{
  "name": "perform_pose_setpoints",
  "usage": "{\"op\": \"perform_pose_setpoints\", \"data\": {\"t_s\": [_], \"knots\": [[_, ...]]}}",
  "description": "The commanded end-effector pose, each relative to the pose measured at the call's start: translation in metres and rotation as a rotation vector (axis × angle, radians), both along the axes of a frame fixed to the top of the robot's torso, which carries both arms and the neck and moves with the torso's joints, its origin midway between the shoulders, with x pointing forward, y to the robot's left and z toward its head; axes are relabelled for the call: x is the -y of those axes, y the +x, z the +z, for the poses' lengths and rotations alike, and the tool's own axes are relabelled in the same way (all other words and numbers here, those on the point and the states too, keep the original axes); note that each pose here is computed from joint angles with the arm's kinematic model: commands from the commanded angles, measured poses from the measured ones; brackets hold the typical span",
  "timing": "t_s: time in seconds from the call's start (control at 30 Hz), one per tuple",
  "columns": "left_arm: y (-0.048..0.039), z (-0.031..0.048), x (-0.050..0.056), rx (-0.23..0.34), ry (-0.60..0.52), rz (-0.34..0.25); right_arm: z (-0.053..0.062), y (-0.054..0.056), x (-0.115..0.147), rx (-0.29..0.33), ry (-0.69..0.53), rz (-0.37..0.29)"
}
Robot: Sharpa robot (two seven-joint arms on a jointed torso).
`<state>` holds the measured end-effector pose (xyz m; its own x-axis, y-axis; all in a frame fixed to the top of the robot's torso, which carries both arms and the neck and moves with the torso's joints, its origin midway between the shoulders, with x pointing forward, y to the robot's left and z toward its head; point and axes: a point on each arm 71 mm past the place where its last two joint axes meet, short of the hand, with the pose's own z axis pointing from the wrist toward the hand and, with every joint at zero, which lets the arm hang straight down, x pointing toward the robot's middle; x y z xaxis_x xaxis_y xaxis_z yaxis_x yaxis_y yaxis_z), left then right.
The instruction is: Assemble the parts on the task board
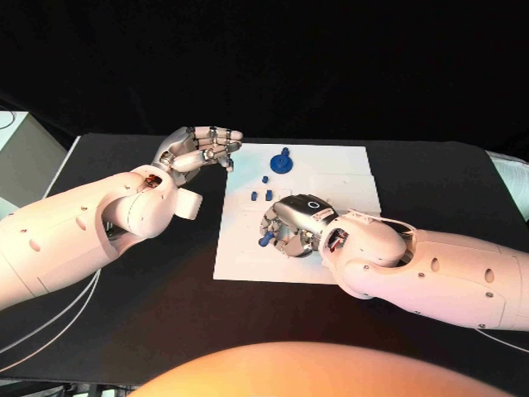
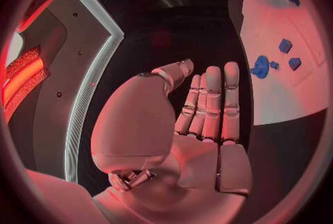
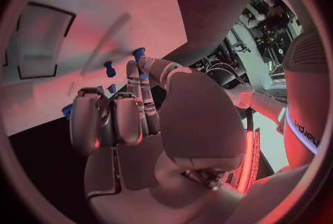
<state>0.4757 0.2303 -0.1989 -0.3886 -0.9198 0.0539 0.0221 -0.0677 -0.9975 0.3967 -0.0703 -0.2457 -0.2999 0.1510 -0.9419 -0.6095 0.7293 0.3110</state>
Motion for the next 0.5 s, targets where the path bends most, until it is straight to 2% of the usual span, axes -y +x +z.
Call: {"op": "perform_pose_setpoints", "data": {"t_s": [0.03, 0.5], "knots": [[-0.0004, 0.0008, 0.0016, 0.004, -0.009, -0.010, -0.0025, -0.0004, 0.0002, 0.004, -0.031, 0.008], [-0.0006, 0.0007, 0.0032, 0.001, -0.012, -0.020, -0.0076, -0.0032, -0.0094, -0.023, -0.030, 0.037]]}}
